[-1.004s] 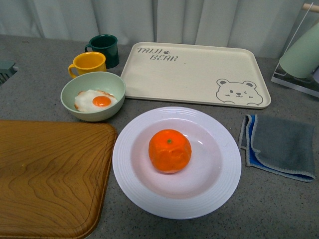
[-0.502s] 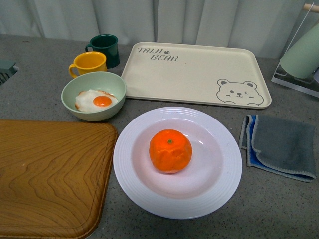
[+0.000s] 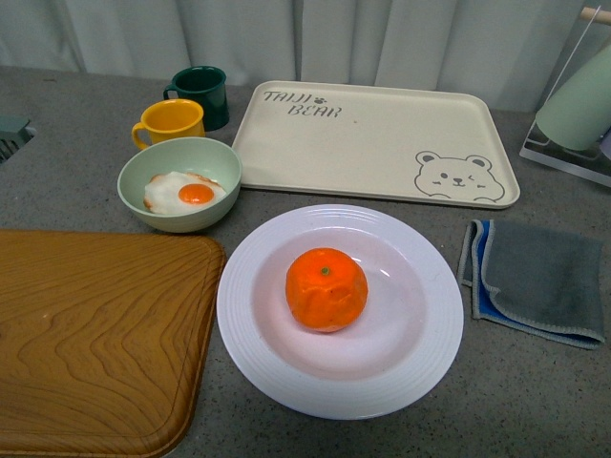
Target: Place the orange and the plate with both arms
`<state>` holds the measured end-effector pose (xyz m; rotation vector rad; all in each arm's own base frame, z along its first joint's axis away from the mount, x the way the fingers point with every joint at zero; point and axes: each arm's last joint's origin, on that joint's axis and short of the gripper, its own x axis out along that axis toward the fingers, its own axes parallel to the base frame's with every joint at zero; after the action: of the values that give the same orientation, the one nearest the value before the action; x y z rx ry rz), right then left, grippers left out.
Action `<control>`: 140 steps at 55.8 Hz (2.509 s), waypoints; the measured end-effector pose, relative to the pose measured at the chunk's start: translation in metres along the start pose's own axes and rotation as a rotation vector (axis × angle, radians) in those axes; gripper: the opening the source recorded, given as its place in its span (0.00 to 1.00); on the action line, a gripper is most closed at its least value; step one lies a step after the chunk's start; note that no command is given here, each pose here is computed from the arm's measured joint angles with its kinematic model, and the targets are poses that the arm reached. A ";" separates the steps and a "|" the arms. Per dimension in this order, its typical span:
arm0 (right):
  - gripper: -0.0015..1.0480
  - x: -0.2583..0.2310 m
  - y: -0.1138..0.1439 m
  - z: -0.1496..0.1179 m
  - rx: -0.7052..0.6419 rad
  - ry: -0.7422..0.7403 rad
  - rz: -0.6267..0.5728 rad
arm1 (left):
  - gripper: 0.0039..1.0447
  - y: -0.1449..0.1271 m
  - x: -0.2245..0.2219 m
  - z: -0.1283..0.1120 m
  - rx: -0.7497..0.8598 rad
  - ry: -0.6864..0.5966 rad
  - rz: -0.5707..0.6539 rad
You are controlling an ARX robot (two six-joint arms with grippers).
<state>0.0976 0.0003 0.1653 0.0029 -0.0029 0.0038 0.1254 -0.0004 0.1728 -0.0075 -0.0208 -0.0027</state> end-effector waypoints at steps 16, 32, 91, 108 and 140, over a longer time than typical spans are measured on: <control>0.91 0.000 0.000 0.000 0.000 0.000 0.000 | 0.03 0.000 -0.009 0.001 0.000 -0.002 0.000; 0.91 0.000 0.000 0.000 0.000 0.000 0.000 | 0.03 0.000 -0.015 0.001 0.000 -0.003 0.000; 0.91 0.024 0.011 0.002 -0.164 0.183 0.142 | 0.93 0.000 -0.029 -0.002 0.002 0.003 0.000; 0.91 0.109 0.035 -0.039 0.311 0.726 0.284 | 0.94 0.000 -0.029 -0.002 0.003 0.003 0.000; 0.91 0.179 0.073 -0.118 0.674 1.153 0.365 | 0.94 0.000 -0.029 -0.002 0.002 0.003 0.000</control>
<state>0.2766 0.0743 0.0476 0.6734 1.1518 0.3710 0.0967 -0.0002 0.1701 -0.0052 -0.0177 -0.0023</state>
